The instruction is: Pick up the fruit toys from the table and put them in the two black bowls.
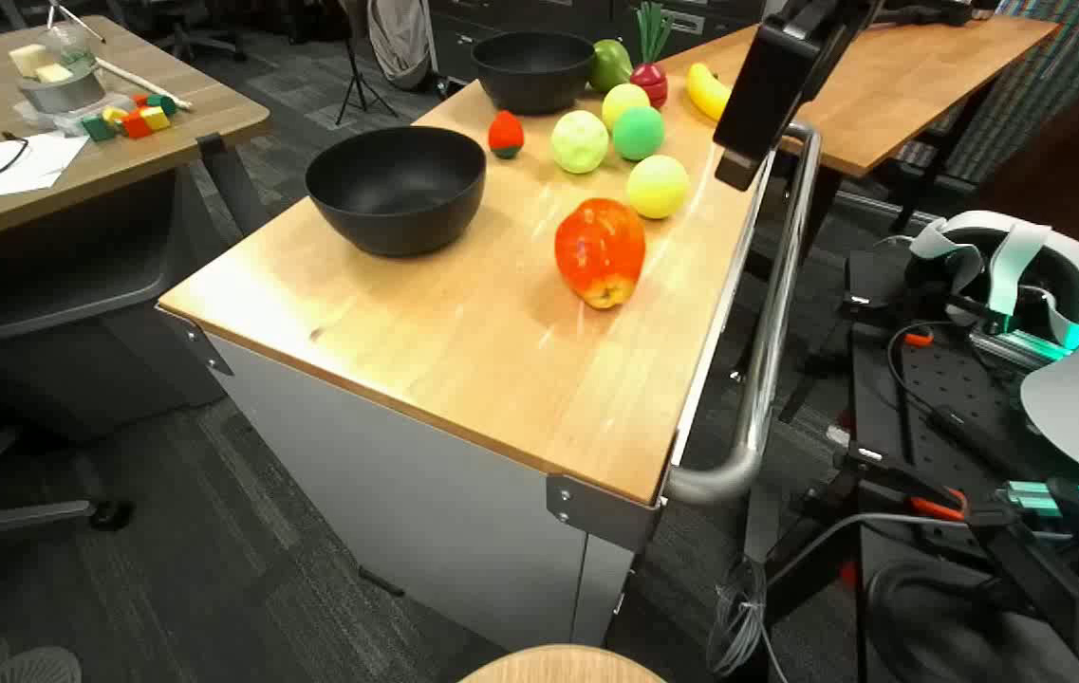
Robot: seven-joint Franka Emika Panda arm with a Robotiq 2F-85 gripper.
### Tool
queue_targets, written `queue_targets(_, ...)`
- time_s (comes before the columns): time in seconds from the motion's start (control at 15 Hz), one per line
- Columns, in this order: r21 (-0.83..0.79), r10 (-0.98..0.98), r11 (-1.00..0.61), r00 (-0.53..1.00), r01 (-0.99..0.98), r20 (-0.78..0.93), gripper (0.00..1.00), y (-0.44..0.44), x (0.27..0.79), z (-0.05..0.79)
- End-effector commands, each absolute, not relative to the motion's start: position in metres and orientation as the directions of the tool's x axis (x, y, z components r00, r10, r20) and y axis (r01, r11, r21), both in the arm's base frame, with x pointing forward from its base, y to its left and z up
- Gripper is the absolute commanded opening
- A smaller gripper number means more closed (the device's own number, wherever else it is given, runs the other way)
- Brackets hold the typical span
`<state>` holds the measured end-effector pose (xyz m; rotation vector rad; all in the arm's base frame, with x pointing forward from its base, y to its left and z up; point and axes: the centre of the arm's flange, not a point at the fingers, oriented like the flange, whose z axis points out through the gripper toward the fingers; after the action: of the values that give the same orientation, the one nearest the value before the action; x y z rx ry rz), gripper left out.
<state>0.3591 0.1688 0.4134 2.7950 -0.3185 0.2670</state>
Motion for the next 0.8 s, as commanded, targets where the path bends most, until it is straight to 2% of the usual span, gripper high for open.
queue_targets(0.0,0.285,-0.188,-0.926,0.957,-0.247,0.219,1.0,0.169,0.359,0.414)
queue_targets(0.53,0.281,-0.187,-0.927,0.956,-0.248,0.227,1.0,0.17,0.36,0.418)
queue_targets(0.73,0.204,-0.197,-0.936,0.905,-0.288,0.376,1.0,0.177,0.37,0.397)
